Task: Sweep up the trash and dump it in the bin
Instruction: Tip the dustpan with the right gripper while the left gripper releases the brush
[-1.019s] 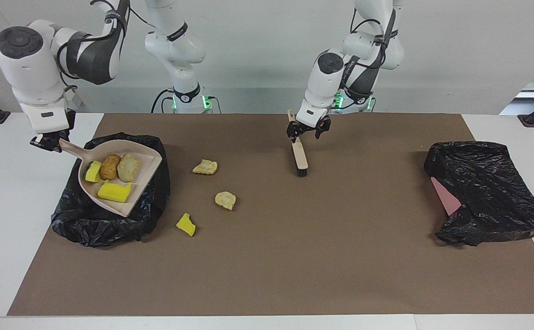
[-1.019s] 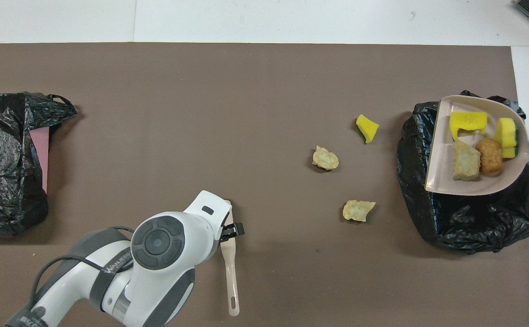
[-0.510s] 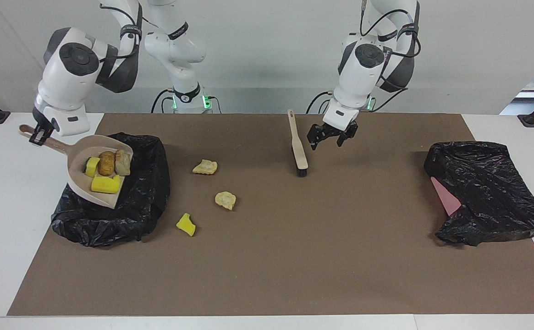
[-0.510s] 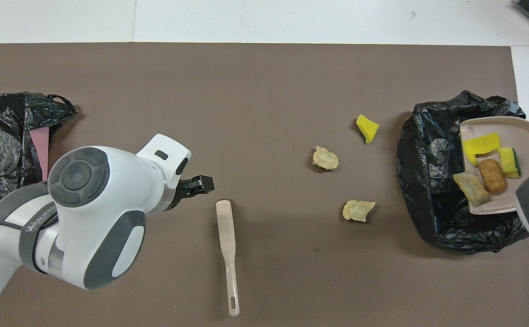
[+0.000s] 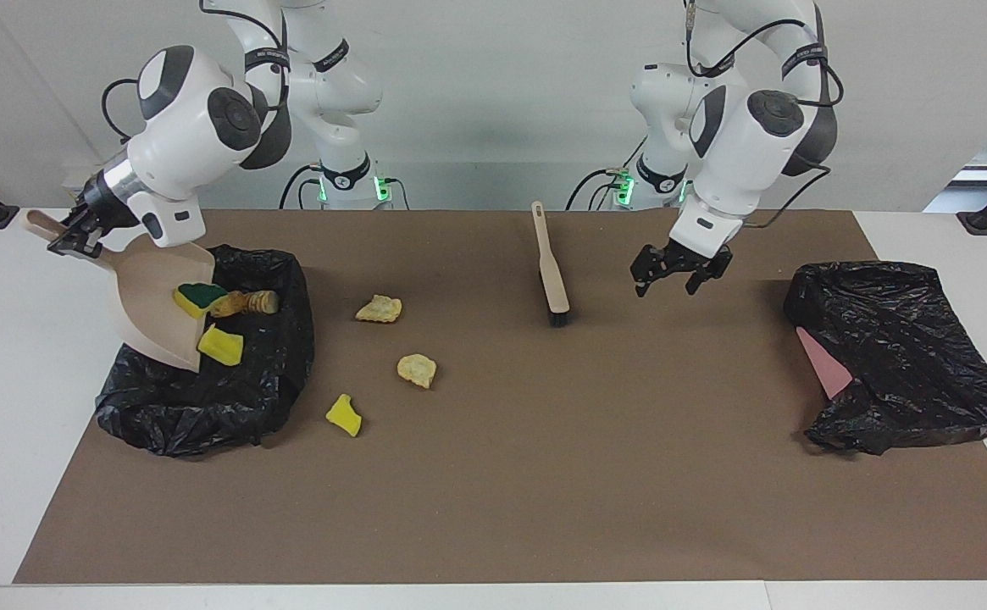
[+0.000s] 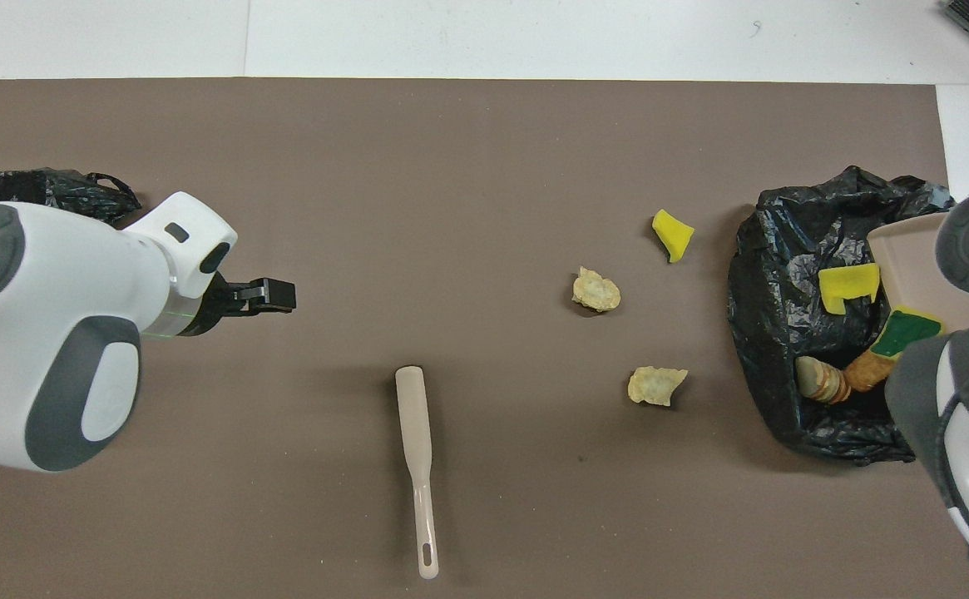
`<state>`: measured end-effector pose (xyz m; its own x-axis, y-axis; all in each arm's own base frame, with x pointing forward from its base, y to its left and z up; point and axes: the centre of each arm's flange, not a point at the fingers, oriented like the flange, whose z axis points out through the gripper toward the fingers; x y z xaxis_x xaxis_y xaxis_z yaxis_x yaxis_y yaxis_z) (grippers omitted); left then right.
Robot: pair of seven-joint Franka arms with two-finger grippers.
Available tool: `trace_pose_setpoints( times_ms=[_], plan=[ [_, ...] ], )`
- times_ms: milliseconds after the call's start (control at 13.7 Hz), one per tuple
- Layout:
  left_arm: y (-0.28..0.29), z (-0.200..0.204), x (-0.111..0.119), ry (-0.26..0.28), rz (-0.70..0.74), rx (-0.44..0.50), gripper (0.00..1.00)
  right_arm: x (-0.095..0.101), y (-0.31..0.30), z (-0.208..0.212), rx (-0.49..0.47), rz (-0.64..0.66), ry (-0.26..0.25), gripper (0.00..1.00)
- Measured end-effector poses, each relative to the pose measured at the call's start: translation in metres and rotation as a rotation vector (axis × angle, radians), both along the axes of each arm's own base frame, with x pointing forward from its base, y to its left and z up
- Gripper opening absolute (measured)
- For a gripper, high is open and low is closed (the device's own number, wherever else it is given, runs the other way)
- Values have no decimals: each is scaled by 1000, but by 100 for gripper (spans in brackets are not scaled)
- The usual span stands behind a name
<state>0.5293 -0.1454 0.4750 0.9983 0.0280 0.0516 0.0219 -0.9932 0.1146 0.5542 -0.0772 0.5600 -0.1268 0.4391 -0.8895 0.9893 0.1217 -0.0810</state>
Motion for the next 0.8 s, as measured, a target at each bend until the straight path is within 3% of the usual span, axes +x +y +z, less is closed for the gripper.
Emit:
trace_pose_setpoints(
  times_ms=[437, 801],
  plan=[
    [118, 28, 24, -40, -116, 47, 100, -2, 41, 32, -43, 51, -42, 32],
    [122, 92, 23, 1, -145, 70, 100, 13, 80, 48, 61, 16, -131, 32]
  ],
)
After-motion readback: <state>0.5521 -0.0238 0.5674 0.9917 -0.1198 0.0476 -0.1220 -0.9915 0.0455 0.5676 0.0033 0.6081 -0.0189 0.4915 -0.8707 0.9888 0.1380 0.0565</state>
